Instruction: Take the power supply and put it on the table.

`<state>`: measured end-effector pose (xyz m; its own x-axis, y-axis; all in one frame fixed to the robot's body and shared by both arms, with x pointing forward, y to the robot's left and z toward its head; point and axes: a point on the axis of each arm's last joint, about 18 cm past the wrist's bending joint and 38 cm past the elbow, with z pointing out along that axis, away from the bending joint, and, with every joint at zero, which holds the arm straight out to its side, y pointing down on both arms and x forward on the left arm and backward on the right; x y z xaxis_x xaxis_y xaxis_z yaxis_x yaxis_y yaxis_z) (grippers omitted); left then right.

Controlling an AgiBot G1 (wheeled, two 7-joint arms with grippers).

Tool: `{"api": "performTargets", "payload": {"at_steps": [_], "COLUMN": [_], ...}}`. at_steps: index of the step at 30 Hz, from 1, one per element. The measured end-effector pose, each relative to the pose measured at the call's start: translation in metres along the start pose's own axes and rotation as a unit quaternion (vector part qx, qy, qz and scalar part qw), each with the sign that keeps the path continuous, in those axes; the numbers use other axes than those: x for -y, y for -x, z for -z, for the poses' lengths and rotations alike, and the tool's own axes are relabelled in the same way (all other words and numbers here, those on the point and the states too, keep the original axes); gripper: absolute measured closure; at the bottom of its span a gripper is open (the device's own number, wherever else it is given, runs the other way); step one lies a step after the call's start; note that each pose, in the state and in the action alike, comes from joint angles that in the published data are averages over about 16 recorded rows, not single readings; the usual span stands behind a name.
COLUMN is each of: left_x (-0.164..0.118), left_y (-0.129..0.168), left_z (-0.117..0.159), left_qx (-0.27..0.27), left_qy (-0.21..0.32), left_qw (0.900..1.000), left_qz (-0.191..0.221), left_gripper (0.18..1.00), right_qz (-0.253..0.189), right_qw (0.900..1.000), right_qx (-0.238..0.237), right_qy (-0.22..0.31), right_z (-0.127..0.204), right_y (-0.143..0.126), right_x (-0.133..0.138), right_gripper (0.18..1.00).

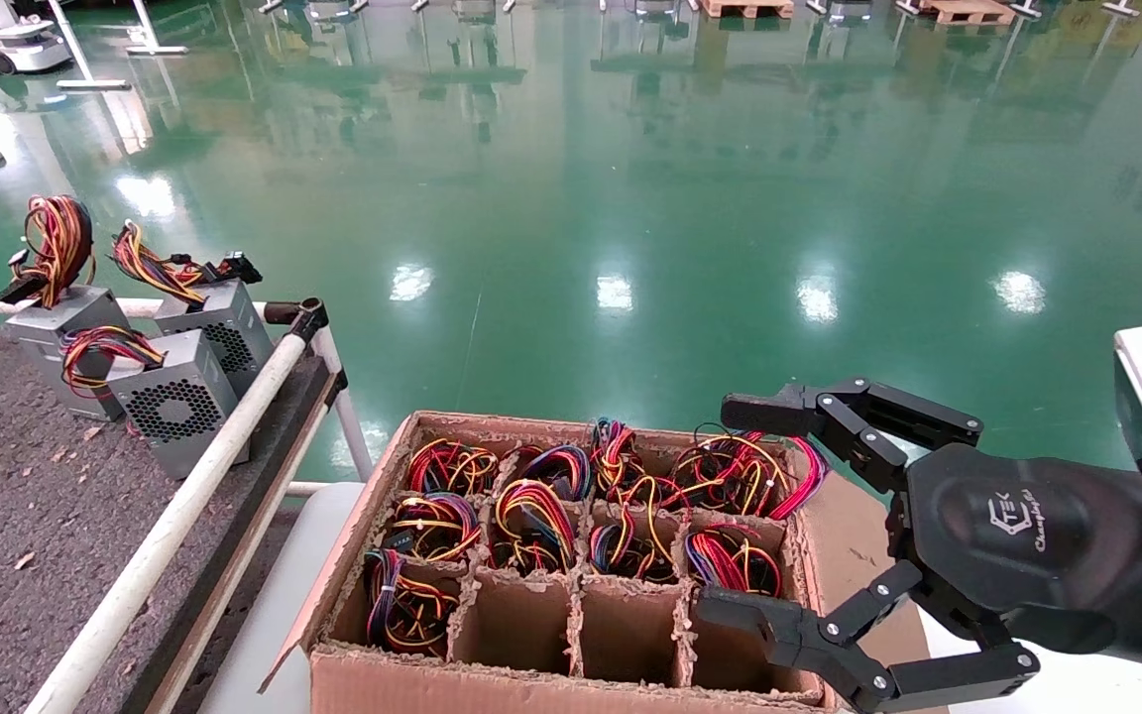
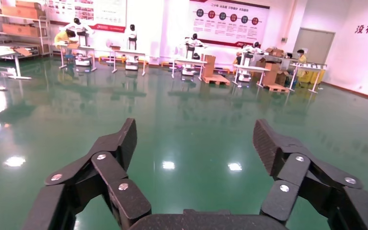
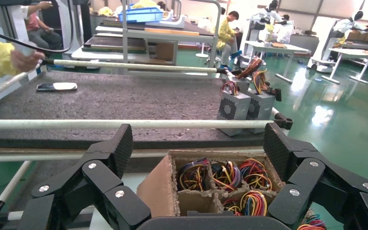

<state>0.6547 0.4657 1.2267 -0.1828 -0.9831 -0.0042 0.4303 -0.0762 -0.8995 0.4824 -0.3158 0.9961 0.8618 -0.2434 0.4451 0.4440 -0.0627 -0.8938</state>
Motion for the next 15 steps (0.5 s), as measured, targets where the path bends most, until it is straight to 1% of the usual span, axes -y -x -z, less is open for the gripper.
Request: {"api": "performTargets", "payload": {"at_steps": [7, 15], "left_x": [-0.011, -0.032], "left_y": [-0.011, -0.031], "left_z": [0.008, 0.024], "left_qx": [-0.046, -0.114], "left_qy": [-0.009, -0.011], "left_qw": [0.9989, 0.9934], "left_qz": [0.003, -0.014], "left_gripper": [0.271, 0.207], "right_qz": [0.000, 0.000], "right_qw": [1.000, 1.000], "right_qx": [0.000, 0.000], "right_qy": [0.000, 0.000], "right_z": [0.000, 0.000], "right_y": [0.000, 0.000], "right_x": [0.000, 0.000], "right_gripper": [0.179, 0.179]}}
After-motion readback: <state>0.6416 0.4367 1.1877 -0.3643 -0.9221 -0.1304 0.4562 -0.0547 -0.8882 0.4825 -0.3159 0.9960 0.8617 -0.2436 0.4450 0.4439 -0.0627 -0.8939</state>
